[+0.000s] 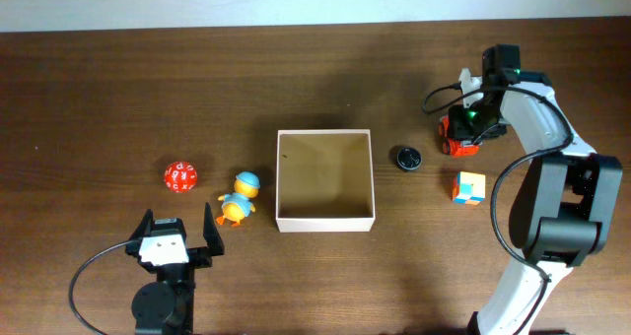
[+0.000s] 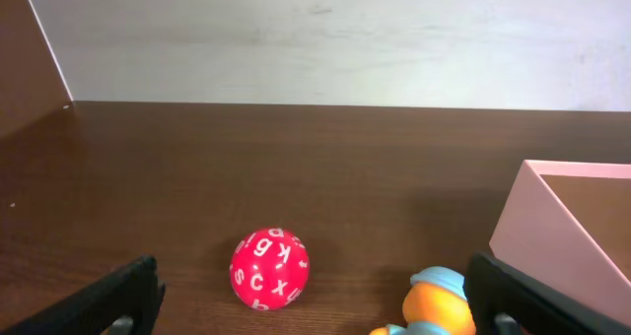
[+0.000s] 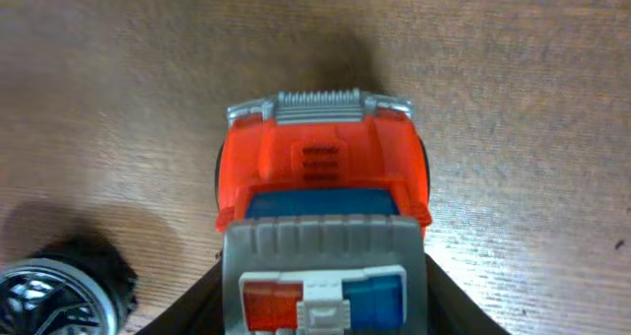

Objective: Pack container
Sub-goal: 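Lower the right gripper and close it on the red truck, then lift the red truck and carry it over the box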

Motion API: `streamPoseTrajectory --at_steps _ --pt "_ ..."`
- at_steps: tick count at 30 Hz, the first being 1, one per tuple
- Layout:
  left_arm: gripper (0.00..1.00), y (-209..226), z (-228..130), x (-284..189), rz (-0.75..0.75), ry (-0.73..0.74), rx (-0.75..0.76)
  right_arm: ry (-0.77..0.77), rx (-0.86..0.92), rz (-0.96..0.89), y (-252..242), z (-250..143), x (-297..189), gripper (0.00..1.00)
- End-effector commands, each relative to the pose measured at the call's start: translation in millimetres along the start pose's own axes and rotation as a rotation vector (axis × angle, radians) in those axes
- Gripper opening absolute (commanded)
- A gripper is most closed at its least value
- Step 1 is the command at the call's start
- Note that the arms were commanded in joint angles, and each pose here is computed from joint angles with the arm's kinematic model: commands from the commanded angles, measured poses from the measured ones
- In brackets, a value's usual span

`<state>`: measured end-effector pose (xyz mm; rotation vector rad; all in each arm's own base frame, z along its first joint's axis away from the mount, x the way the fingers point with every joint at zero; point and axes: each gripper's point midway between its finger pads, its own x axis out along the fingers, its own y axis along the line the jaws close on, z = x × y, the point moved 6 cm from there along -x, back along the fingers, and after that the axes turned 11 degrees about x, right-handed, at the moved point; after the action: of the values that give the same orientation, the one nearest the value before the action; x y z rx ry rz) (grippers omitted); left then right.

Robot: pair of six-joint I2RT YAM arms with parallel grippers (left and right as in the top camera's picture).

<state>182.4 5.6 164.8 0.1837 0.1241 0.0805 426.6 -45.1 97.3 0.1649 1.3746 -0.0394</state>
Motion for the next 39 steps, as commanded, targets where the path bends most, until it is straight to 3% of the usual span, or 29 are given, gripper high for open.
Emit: streamPoseTrajectory --at_steps 1,8,12,24,33,39 --pt "0.99 1.8 -0.9 0.1 0.014 -0.001 -0.010 -0.036 -0.001 0.039 5.7 16.5 -15.8 0.44" --pt "0.99 1.8 -0.9 0.1 0.014 -0.001 -0.010 -0.058 -0.004 0.050 8.9 26.5 -35.6 0.44" --pt "0.99 1.8 -0.9 0.1 0.014 -0.001 -0.010 -0.075 -0.009 0.147 20.7 31.6 -49.9 0.44" --pt "0.99 1.8 -0.9 0.1 0.014 -0.001 -0.010 -0.199 -0.111 0.742 86.8 55.0 -143.5 0.41" --pt "0.99 1.8 -0.9 0.1 0.014 -0.001 -0.010 -0.190 -0.270 1.217 139.9 37.7 -194.1 0.41" --pt "0.99 1.8 -0.9 0.1 0.014 -0.001 -0.010 -0.109 -0.366 1.315 189.1 17.0 -199.4 0.41"
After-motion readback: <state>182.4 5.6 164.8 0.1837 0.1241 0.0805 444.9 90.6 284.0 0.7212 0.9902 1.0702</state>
